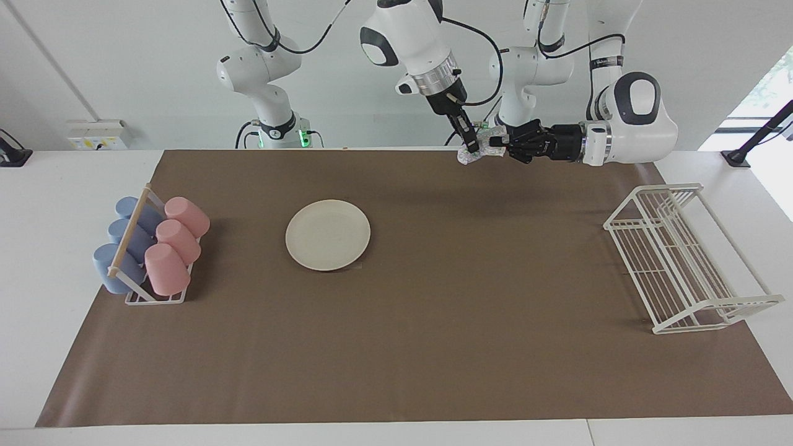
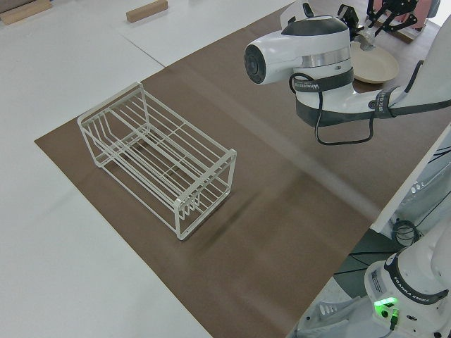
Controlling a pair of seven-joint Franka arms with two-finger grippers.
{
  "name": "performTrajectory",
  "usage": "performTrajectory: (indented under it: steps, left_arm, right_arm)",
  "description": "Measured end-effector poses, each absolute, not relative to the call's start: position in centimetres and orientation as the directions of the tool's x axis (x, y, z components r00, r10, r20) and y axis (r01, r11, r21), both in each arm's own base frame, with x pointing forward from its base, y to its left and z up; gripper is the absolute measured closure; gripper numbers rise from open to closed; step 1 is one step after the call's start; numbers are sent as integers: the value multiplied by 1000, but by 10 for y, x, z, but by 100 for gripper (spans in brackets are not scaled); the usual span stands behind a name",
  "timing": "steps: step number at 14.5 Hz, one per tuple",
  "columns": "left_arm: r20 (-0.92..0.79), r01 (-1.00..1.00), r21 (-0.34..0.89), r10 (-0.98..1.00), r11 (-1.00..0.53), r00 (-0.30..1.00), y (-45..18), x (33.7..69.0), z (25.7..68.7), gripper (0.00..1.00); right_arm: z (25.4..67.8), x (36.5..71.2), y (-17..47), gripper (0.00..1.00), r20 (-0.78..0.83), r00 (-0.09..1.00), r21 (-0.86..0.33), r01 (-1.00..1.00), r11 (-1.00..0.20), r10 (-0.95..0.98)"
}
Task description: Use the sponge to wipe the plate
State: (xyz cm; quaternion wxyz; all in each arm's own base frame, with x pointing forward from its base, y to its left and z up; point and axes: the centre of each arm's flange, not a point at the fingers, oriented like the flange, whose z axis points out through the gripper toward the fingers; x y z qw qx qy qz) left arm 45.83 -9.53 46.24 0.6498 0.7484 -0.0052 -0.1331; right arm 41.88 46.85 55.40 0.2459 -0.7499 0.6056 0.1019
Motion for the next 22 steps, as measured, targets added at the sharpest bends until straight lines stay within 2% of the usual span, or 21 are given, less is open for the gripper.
performTrajectory:
  steps: [4,5,7,10,13,17,20,22]
  left_arm:
    - [-194,165,973,-184,-164,963,-95,458,462,96]
    - [-194,162,971,-186,-173,963,-94,457,461,90]
    - [-194,148,962,-199,-228,961,-88,455,462,65]
    - [-198,135,945,-192,-297,961,-70,453,465,30]
    - [-231,129,891,-192,-435,954,-52,452,469,0]
    - [-264,121,787,-154,-605,952,-23,456,474,0]
    - [-258,101,698,-117,-709,959,1,461,481,0]
    - [-251,84,637,-103,-767,963,9,463,480,0]
  right_arm:
    - [553,419,469,89,-449,249,-245,-958,-149,-858]
    - [552,418,469,91,-447,249,-242,-958,-152,-859]
    - [547,416,468,93,-431,257,-223,-959,-174,-865]
    - [537,417,458,93,-379,321,-180,-945,-271,-868]
    - [518,445,417,93,-328,362,-156,-932,-328,-873]
    - [443,487,332,93,-261,435,-132,-900,-415,-862]
    - [365,486,279,93,-218,438,-136,-899,-417,-872]
    - [338,478,258,93,-204,449,-113,-894,-435,-870]
